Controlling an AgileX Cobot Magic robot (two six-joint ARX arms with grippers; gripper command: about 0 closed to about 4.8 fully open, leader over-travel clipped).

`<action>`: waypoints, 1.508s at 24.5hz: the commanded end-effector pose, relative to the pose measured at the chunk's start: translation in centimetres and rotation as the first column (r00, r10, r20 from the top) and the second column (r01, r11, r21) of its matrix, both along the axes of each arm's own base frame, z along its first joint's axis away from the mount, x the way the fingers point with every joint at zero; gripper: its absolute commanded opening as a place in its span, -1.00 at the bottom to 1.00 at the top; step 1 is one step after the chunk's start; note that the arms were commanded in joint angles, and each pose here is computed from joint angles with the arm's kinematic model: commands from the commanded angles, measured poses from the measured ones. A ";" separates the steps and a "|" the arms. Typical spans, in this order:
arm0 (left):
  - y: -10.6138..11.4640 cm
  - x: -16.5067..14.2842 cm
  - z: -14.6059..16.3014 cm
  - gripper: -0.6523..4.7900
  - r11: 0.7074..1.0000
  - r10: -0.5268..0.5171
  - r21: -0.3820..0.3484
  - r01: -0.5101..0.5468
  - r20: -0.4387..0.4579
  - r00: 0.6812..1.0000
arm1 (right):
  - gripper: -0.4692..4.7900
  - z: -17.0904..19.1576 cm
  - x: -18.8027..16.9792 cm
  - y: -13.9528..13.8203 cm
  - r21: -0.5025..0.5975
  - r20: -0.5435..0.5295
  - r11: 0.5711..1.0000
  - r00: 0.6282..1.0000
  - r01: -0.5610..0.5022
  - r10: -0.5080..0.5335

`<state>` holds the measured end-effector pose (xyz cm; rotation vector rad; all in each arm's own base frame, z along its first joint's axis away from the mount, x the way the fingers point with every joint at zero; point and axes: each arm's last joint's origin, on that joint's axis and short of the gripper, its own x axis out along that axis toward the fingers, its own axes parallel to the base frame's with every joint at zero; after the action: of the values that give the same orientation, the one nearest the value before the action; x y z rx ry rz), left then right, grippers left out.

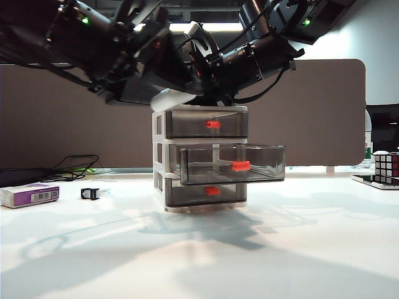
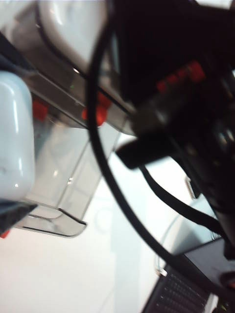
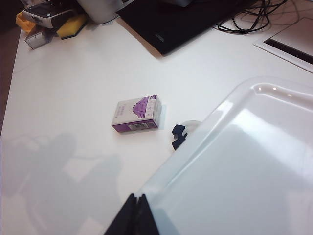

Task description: Open the second layer of the drawer on the table, pick up the earphone case on the table and put it in, and finally close the drawer.

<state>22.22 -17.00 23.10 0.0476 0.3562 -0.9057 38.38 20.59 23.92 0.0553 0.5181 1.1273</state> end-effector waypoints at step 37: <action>-2.4 0.2 -1.7 0.48 0.992 -0.119 0.035 0.119 -0.015 0.993 | -0.83 -2.8 -0.8 0.2 -0.088 -0.179 0.996 0.984 -0.001 -0.015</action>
<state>22.95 -19.57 20.76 0.0718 0.3939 -0.9961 38.16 20.88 23.84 0.0504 0.5297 1.1316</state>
